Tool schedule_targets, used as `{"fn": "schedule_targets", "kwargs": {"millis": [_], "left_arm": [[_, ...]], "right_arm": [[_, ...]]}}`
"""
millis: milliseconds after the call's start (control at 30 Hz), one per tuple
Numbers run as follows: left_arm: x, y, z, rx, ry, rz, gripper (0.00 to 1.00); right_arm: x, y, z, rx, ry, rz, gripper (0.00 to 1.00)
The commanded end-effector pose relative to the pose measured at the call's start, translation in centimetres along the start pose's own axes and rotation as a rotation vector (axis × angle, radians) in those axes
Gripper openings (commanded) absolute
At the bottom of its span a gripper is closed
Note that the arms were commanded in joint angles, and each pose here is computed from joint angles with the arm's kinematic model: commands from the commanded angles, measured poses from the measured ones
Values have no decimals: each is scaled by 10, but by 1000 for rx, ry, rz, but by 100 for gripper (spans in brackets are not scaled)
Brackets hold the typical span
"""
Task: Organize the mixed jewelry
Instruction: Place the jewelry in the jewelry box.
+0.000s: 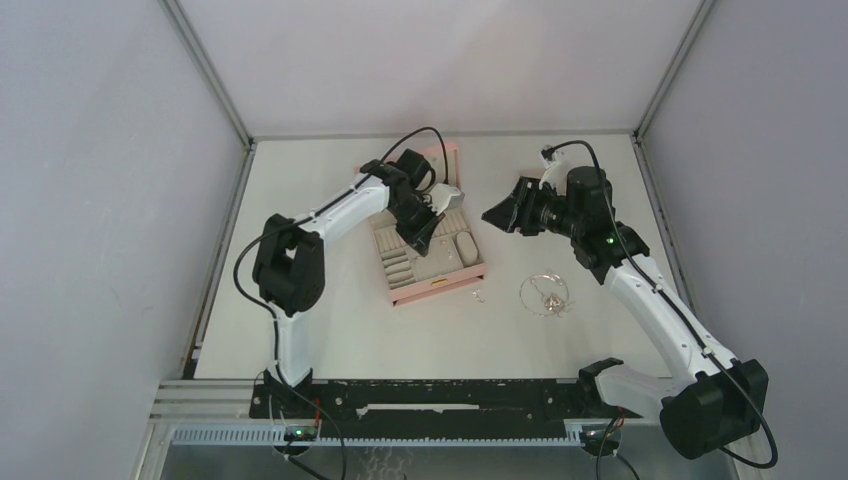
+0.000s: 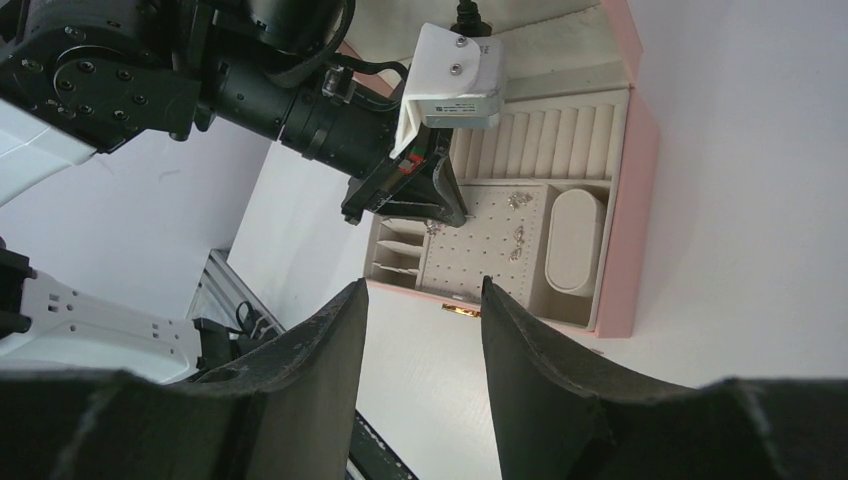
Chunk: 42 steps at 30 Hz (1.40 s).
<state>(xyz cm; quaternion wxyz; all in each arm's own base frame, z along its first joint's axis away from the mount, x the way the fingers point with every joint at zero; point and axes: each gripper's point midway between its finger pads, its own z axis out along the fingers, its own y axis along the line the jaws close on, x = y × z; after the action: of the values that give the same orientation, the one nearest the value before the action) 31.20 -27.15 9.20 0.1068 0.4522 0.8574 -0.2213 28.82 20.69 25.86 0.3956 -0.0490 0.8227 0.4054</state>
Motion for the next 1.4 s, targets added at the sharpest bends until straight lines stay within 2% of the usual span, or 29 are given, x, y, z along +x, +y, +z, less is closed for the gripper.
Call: {"fn": "schedule_targets", "kwargs": {"millis": [0,1233,1367], "left_arm": [[-14,0,3,-15,-23,29,0],[-14,-3,16,-59,32,36,0],[-15,-1,16,-76,33,38,7]], "right_arm": [[-19,17,-4,-49,-53,-47,54],[-16,18,-5,-49,-43,-50,54],[-16,18,-5,-49,-43,-49,54]]}}
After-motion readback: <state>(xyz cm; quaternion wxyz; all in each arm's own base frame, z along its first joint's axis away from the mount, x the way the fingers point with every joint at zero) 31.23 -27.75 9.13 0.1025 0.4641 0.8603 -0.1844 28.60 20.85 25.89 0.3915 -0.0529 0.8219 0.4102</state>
